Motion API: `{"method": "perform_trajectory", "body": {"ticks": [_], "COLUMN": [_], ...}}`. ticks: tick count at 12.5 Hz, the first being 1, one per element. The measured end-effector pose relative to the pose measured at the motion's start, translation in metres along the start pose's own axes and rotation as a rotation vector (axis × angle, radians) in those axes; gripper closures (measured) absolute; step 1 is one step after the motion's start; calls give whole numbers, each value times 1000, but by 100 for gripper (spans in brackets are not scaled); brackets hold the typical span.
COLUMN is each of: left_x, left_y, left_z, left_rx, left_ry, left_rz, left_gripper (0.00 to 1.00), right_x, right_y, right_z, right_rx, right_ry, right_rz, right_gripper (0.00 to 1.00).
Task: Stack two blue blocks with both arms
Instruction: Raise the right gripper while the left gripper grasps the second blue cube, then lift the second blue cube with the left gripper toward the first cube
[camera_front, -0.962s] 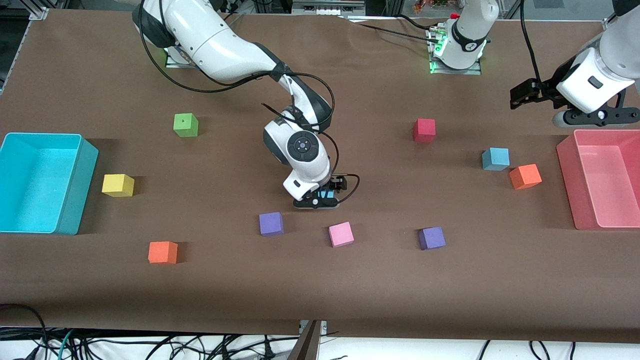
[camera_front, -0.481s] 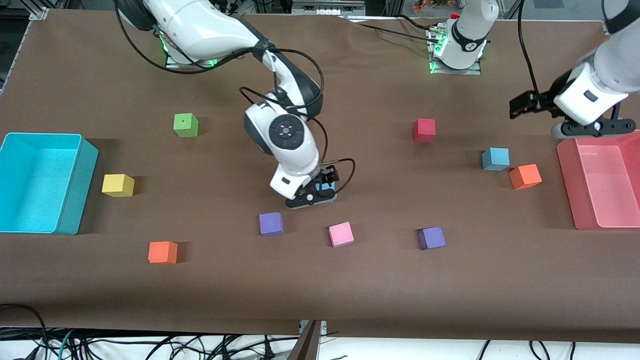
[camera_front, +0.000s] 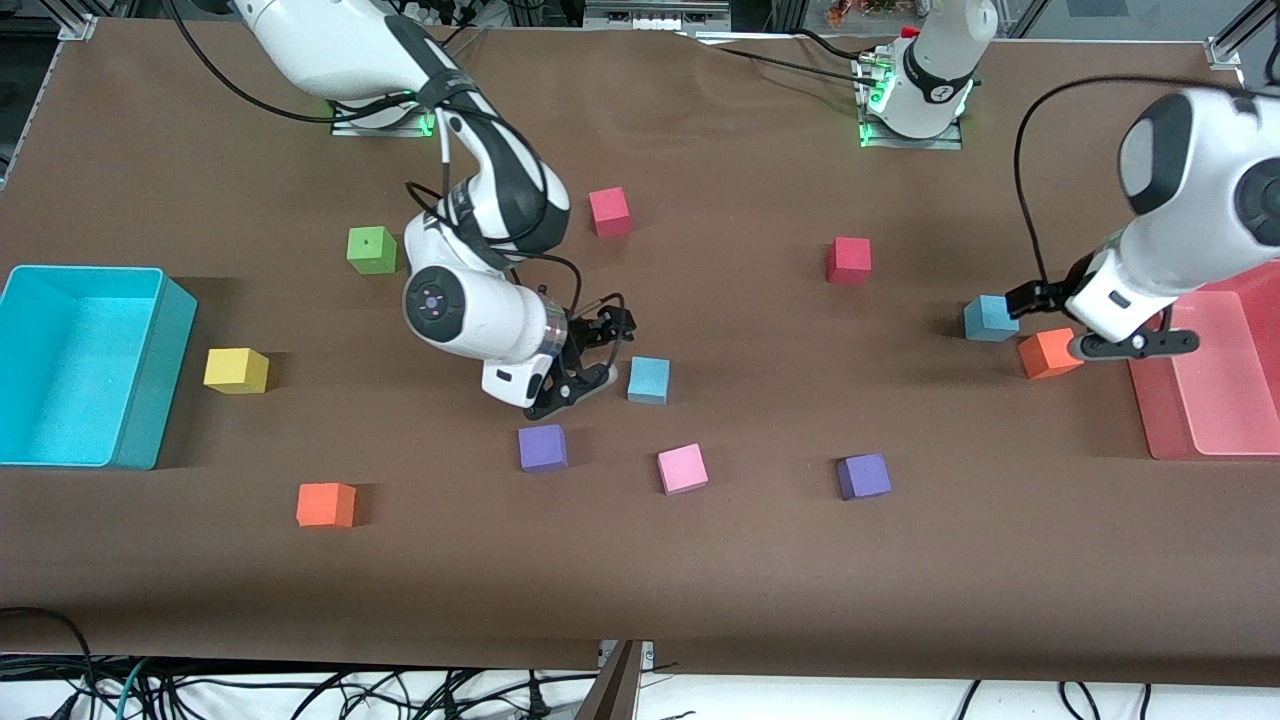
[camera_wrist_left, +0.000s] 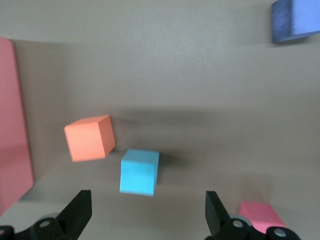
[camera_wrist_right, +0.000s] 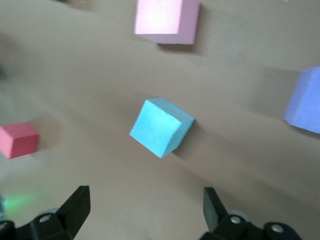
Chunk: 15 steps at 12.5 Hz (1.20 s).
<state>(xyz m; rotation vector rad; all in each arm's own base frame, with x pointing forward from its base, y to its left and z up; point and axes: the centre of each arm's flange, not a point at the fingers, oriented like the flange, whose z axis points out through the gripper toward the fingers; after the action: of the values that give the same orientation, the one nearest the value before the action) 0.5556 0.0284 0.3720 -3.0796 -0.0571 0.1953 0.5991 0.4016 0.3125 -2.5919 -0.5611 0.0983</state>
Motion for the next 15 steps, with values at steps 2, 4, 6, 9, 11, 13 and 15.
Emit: {"method": "perform_trajectory", "body": {"ticks": [2, 4, 6, 9, 11, 13, 15], "left_x": [6, 6, -3, -21, -27, -31, -34], "left_y": [-20, -30, -29, -29, -32, -38, -41], "left_z": [51, 89, 121, 155, 163, 167, 173], "left_rx": [-12, -21, -28, -37, -41, -46, -49], "left_ry": [1, -21, -47, -95, -112, -122, -127], "left_rz": [31, 40, 42, 41, 53, 63, 62], "left_gripper": [0, 0, 0, 0, 0, 0, 0], "right_x": [-15, -35, -52, -70, -82, -98, -111], "right_y": [18, 42, 54, 63, 66, 72, 78], "right_z": [20, 46, 66, 88, 109, 132, 156], "right_rx": [92, 136, 132, 75, 79, 92, 95], "right_ry": [98, 202, 291, 382, 443, 517, 573], "right_rz": [-47, -94, -164, -286, -338, -375, -431], "right_gripper": [0, 0, 0, 0, 0, 0, 0]}}
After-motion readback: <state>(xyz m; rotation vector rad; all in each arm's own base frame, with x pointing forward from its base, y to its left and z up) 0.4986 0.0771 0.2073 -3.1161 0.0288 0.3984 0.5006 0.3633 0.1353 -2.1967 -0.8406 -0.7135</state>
